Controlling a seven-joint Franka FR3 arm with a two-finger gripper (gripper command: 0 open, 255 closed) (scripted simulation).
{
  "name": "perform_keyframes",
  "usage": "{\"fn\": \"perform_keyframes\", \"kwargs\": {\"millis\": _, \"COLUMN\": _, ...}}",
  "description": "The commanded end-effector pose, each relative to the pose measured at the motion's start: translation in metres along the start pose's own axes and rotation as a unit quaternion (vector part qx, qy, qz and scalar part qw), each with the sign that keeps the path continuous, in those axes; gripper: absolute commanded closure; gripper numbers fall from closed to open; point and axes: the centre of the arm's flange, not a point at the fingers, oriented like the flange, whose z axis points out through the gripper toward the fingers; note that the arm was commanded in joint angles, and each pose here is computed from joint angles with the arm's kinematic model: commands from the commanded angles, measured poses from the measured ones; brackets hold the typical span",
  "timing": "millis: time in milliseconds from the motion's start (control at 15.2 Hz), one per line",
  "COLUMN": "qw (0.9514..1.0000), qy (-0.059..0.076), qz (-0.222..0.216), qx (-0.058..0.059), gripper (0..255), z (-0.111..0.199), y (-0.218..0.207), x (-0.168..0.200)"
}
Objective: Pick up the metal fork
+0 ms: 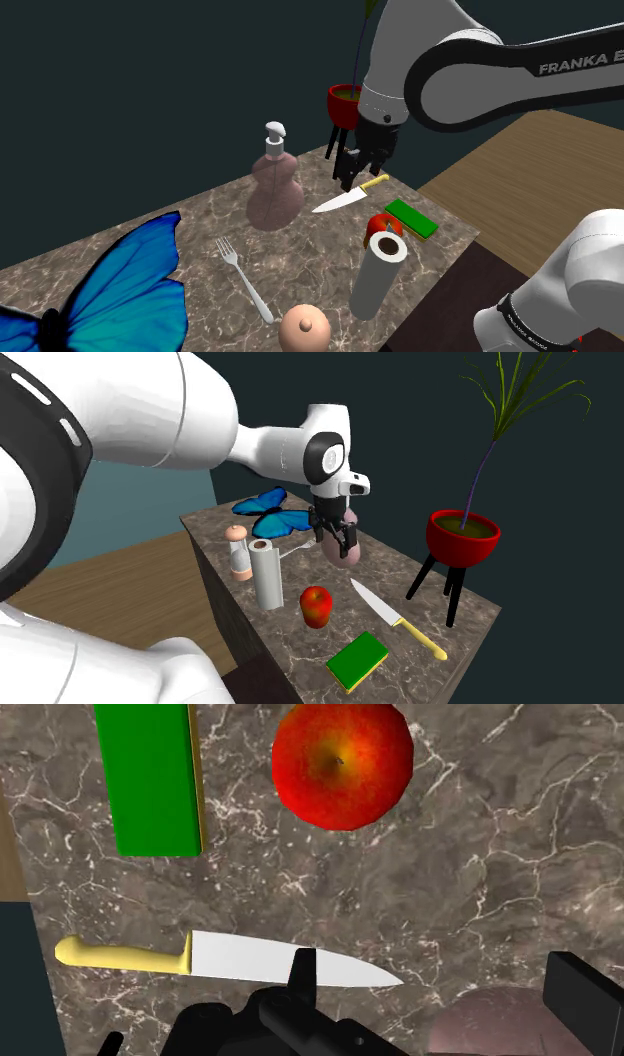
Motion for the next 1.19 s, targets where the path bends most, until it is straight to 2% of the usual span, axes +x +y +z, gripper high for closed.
{"fn": "perform_keyframes", "kwargs": {"millis": 0, "qw": 1.0000, "qy": 0.000, "qz": 0.001, "qx": 0.002, "gripper": 0, "z": 0.014, "y": -0.022, "x": 0.008}}
{"fn": "perform_keyframes", "kwargs": {"millis": 1122, "qw": 0.9999, "qy": -0.001, "qz": 0.007, "qx": 0.012, "gripper": 0, "z": 0.116, "y": -0.207, "x": 0.080}}
